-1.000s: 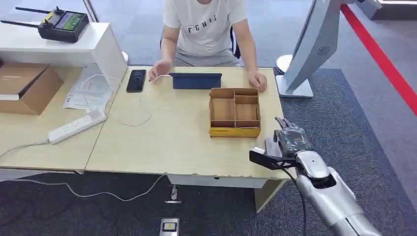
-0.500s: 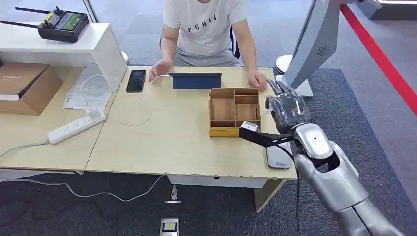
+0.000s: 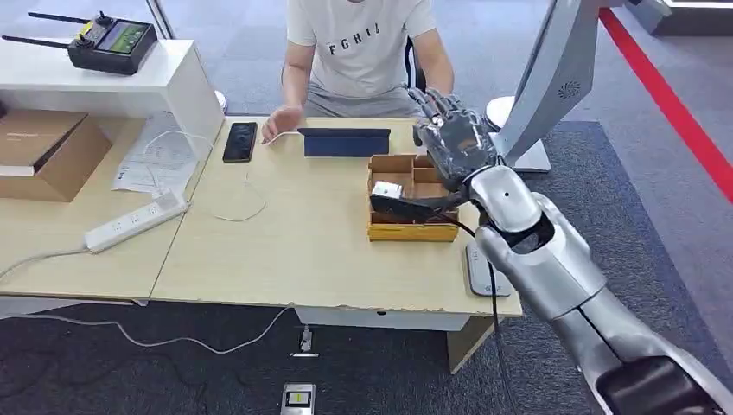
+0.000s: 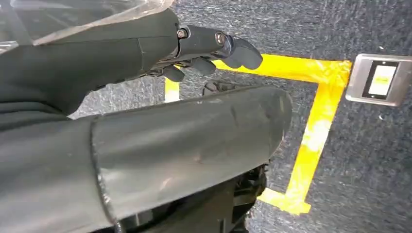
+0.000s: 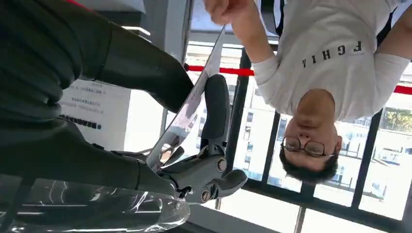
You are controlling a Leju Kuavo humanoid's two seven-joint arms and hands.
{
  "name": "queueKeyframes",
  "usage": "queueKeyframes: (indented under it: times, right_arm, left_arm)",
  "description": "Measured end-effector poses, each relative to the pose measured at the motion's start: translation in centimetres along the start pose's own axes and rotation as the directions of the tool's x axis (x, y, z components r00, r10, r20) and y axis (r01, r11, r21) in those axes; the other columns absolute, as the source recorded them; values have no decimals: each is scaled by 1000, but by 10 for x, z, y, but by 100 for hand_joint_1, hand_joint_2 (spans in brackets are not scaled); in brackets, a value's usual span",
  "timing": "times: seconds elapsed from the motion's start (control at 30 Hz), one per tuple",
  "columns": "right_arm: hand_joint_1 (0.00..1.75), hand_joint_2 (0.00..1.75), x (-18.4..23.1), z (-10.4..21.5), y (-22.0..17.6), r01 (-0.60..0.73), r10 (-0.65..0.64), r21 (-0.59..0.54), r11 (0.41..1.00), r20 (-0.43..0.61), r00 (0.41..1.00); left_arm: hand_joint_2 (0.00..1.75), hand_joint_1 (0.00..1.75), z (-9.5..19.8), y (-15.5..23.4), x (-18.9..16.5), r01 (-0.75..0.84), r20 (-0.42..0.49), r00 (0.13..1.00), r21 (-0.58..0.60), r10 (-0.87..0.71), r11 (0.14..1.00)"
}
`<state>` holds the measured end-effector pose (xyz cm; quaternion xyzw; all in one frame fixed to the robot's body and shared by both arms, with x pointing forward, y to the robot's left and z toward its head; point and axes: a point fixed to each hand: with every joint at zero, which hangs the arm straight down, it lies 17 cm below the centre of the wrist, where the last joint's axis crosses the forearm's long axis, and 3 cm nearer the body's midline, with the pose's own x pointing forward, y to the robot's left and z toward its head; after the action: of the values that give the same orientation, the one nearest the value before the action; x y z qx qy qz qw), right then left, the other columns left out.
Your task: Pass the card to the sensor for recognition and then transmit it.
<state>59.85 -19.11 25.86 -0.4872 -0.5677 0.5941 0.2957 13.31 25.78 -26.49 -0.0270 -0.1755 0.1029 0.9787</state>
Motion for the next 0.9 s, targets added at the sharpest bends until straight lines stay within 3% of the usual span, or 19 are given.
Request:
queueKeyframes:
  times: [0.43,0.9]
  right_arm:
    - [175,175,7,-46,10,-87,89,104,991,-11,996]
    - [175,175,7,-47,31,-124,128,186,975,-13,992]
  left_arm:
    - [0,0,-1,-2,5,6,11,1000,-4,-6,1000]
    - [0,0,1,1,-6,-7,-5,1000,2,7,1000]
